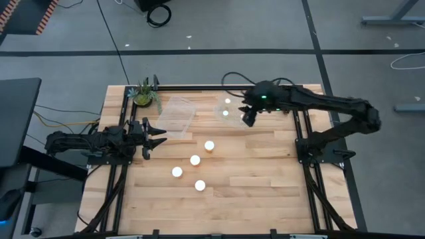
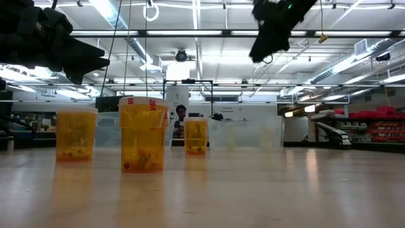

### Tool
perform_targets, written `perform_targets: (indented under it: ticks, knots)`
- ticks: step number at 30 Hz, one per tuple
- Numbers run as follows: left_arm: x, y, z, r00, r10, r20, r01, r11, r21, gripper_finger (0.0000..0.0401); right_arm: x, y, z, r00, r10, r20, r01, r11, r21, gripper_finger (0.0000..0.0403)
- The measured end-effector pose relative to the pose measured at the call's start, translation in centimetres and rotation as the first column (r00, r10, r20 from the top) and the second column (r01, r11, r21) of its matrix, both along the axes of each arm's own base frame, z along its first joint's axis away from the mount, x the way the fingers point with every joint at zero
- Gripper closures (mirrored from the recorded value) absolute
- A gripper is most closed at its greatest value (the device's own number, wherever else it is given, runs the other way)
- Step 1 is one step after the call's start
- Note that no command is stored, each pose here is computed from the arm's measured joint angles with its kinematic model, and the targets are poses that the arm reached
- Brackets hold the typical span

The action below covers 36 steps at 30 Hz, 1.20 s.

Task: Pick and place medicine bottles into bin by pill shape (circle, oval)
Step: Put the large orange pill bottle into the left transparent bin

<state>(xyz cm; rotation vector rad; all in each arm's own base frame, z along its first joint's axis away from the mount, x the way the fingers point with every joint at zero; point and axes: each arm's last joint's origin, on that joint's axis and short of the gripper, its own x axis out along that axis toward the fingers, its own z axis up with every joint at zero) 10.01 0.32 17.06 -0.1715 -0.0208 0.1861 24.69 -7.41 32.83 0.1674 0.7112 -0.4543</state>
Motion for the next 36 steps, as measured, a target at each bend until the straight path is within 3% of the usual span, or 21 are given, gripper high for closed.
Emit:
perform_targets:
  ticks: [5,12,20,28,36]
  knots:
    - [0.0,0.0,0.0,1.000,0.000,0.000,0.000,1.000,0.001,0.0229,-2.7,2.2,1.9,0.981,0.124,0.147,-0.121,0.992,-0.029,0.0249]
    - [0.0,0.0,0.0,1.000,0.000,0.000,0.000,1.000,0.000,0.0229,-5.3,4.4,1.1,0.926,0.209,0.315,-0.192,0.978,-0.085,0.0273]
    - [0.0,0.0,0.0,1.000,0.000,0.000,0.000,1.000,0.000,0.0229,-7.2,5.7,-2.1,0.908,0.189,0.375,-0.177,0.982,-0.066,0.0293]
    - [0.0,0.0,0.0,1.000,0.000,0.000,0.000,1.000,0.000,0.0229,-7.3,7.1,-6.7,0.854,0.230,0.466,-0.234,0.971,-0.049,0.0308]
    - [0.0,0.0,0.0,1.000,0.000,0.000,0.000,1.000,0.000,0.0229,-9.1,8.0,-10.5,0.854,0.189,0.485,-0.203,0.979,-0.025,0.0344]
